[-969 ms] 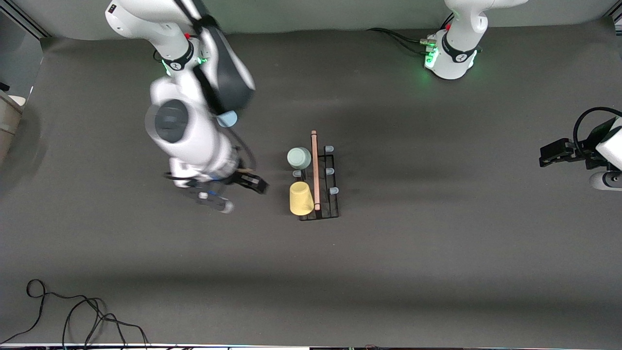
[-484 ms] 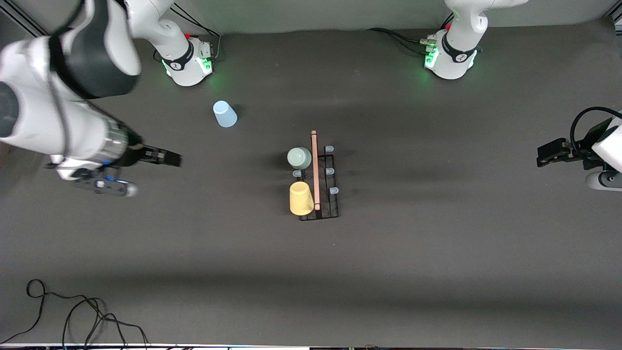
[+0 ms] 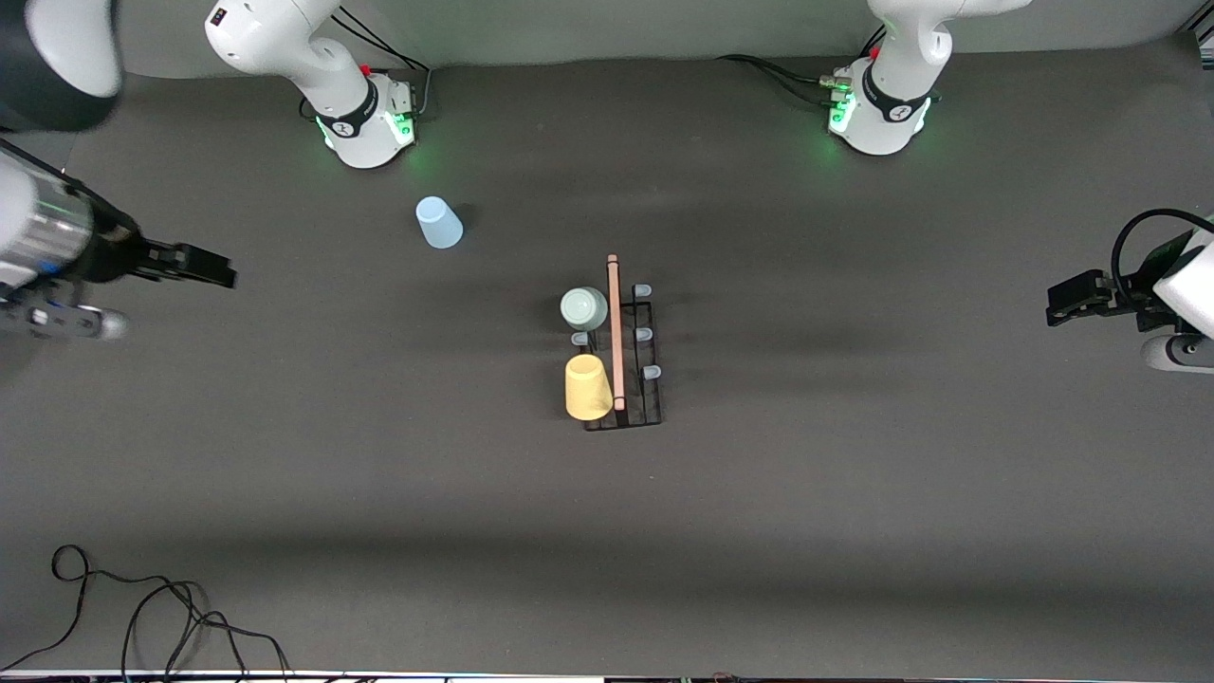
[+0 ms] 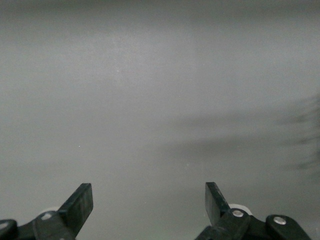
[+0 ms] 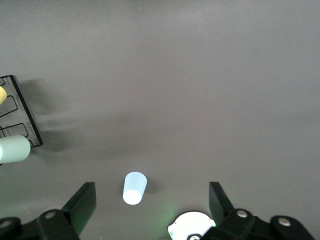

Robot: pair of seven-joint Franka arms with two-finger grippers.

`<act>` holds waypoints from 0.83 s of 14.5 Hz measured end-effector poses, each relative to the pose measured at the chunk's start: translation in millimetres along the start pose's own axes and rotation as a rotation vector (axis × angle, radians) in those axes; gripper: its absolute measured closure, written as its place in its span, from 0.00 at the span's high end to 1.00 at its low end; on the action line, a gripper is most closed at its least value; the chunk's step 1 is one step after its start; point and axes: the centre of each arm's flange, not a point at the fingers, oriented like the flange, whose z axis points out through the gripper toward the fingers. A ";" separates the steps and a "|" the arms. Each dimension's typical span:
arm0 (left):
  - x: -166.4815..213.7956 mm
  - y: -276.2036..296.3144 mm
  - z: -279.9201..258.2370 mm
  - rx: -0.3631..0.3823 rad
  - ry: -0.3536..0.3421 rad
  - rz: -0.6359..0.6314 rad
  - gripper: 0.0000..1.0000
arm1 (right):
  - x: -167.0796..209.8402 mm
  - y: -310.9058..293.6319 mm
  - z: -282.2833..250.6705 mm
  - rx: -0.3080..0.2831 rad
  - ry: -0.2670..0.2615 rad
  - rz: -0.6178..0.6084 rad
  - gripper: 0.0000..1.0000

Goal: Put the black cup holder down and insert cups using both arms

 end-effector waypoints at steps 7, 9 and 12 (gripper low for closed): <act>0.3 0.4 0.5 0.000 -0.001 0.000 1.00 | -3.7 -9.0 4.6 -0.002 -0.016 -0.022 1.00; 0.6 0.4 0.8 0.000 -0.001 0.001 1.00 | -3.6 -8.8 4.7 -0.004 -0.016 -0.022 1.00; 0.8 0.4 0.8 0.000 0.001 0.001 1.00 | -2.9 -6.4 4.7 -0.003 -0.015 -0.018 1.00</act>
